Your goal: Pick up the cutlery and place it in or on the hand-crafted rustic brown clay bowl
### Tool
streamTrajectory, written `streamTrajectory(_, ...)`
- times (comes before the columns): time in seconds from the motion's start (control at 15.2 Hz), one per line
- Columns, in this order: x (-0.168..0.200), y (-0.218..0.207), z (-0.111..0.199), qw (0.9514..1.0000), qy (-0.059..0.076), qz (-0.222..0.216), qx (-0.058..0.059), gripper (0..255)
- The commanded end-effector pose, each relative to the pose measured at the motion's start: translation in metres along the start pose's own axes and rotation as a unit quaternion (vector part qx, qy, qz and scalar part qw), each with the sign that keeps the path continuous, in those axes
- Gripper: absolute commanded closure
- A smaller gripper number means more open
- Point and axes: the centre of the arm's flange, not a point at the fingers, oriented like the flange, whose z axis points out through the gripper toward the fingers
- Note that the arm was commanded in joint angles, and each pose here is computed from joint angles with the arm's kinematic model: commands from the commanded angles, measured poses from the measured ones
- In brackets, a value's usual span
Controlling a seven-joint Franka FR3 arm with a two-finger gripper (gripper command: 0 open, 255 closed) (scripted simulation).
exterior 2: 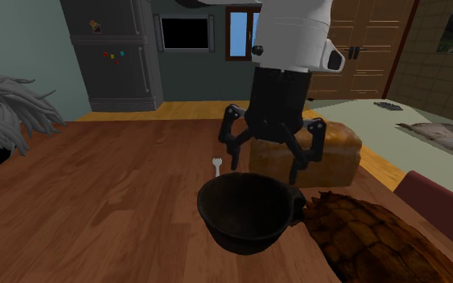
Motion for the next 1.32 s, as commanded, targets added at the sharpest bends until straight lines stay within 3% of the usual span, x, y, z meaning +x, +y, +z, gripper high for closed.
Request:
streamTrajectory(0.0, 0.024, -0.012, 0.01, 0.9998, -0.002, -0.017, 0.007, 0)
streamTrajectory(0.4, 0.09, -0.045, 0.037, 0.9973, -0.006, -0.068, 0.024, 0)
streamTrajectory(0.86, 0.162, -0.093, 0.067, 0.9908, -0.011, -0.128, 0.045, 0)
streamTrajectory(1.25, 0.165, -0.099, 0.095, 0.9902, -0.011, -0.131, 0.046, 0)
